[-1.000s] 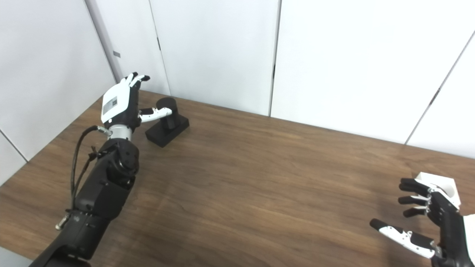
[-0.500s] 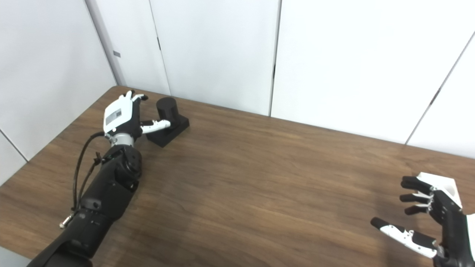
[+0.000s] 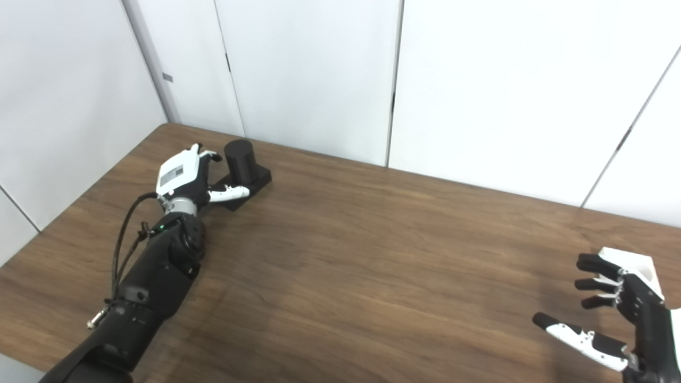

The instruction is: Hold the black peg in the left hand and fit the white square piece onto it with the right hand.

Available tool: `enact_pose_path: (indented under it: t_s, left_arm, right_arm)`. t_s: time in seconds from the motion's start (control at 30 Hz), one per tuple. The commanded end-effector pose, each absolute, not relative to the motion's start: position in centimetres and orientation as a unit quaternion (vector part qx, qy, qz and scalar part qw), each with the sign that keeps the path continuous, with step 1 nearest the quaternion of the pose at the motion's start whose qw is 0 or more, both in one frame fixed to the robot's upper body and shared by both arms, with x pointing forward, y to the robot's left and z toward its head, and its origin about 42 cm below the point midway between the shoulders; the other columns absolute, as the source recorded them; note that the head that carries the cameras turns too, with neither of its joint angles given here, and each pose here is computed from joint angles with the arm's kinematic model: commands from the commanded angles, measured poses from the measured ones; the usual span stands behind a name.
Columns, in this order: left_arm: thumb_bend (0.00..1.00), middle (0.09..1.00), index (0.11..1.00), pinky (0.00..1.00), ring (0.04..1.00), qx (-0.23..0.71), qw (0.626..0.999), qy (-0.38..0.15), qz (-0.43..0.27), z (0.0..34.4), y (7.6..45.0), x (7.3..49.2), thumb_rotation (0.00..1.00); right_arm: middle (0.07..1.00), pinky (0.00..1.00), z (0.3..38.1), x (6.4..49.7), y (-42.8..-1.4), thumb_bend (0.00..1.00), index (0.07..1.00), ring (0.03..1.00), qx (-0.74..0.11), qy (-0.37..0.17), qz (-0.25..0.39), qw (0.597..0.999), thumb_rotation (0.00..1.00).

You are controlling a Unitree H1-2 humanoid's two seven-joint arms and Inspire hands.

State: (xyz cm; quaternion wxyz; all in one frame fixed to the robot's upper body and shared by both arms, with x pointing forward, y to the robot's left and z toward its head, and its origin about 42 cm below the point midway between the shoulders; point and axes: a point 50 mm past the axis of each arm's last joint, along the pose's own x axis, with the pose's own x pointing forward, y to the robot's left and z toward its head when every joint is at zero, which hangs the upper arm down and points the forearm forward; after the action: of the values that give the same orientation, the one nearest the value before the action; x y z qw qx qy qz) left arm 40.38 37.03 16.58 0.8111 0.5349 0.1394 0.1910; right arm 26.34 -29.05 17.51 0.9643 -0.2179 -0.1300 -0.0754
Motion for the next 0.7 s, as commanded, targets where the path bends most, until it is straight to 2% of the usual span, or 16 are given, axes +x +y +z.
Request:
enact_pose_path:
  t_s: [0.0,0.3,0.4,0.67]
  left_arm:
    - [1.00,0.999,0.793,0.93,1.000,0.550,0.801,0.109,0.210,19.41,37.35,41.30,0.53]
    - [1.00,0.993,0.756,0.94,1.000,0.555,0.804,0.122,0.176,19.41,37.26,40.80,0.46]
    - [1.00,0.994,0.744,0.95,1.000,0.564,0.798,0.131,0.167,19.35,37.50,40.78,0.46]
    - [0.96,1.000,0.748,0.98,1.000,0.585,0.779,0.146,0.170,19.42,38.09,40.86,0.39]
  right_arm:
    - [0.683,0.45,19.37,26.44,-29.12,0.56,0.672,0.592,-0.220,-0.168,-0.080,0.958,0.00]
    - [0.685,0.45,19.65,26.31,-28.97,0.56,0.671,0.596,-0.219,-0.168,-0.081,0.958,0.00]
    - [0.683,0.45,19.66,26.35,-28.96,0.56,0.670,0.594,-0.217,-0.171,-0.080,0.958,0.00]
    - [0.689,0.45,19.82,26.28,-29.11,0.56,0.676,0.599,-0.220,-0.172,-0.080,0.957,0.00]
